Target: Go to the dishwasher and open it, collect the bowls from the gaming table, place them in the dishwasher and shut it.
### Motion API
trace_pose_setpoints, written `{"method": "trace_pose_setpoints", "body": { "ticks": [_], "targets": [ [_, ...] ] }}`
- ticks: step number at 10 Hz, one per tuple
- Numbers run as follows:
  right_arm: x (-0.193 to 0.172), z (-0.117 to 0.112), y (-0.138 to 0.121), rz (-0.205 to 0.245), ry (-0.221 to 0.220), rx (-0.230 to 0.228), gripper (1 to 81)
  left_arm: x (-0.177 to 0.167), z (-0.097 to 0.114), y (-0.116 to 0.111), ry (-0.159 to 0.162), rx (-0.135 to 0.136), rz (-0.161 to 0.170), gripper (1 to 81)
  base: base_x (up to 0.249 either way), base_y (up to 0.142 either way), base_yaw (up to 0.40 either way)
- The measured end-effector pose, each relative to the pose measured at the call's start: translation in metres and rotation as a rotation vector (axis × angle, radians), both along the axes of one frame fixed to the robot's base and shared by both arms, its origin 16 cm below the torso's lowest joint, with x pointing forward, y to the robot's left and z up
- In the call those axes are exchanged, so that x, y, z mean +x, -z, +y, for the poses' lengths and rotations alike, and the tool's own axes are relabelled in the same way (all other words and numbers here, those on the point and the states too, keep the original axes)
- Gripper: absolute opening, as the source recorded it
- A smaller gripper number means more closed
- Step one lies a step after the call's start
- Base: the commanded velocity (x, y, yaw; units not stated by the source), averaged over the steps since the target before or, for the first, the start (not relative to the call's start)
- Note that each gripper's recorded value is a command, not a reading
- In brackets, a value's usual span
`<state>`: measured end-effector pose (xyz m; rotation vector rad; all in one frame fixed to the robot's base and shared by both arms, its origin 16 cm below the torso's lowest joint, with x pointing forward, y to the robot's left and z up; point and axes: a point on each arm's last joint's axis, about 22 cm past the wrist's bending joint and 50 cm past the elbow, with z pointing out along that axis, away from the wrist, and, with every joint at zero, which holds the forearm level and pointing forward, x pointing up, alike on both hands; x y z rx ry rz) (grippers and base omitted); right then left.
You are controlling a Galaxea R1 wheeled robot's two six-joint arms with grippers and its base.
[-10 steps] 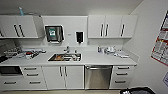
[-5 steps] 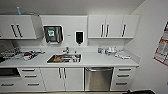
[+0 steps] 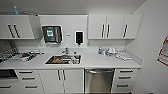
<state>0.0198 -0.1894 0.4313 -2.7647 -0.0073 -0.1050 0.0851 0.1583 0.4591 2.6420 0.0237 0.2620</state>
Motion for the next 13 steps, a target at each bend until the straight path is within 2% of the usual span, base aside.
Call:
{"method": "trace_pose_setpoints", "body": {
  "ticks": [6,8,11,12,13],
  "targets": [
    [0.002,0.000,0.000,-0.002,0.000,0.000,81.1,0.001,0.000,0.000,-0.001,0.000,-0.002,81.1,0.107,0.000,0.000],
    [0.007,0.000,0.000,-0.009,0.001,0.000,81.1,0.008,0.000,-0.001,-0.004,-0.001,-0.014,81.1,0.107,0.000,0.000],
    [-0.014,-0.001,0.001,0.014,-0.001,-0.003,81.1,-0.011,0.000,0.001,0.000,0.000,0.009,81.1,0.107,0.000,0.000],
    [-0.012,-0.002,0.001,0.013,-0.001,-0.003,81.1,-0.009,0.000,0.001,0.001,0.000,0.008,81.1,0.107,0.000,0.000],
    [0.000,-0.003,0.001,-0.002,0.001,-0.006,81.1,0.002,0.000,0.000,-0.002,0.000,-0.006,81.1,0.107,0.000,0.000]
  ]
}}
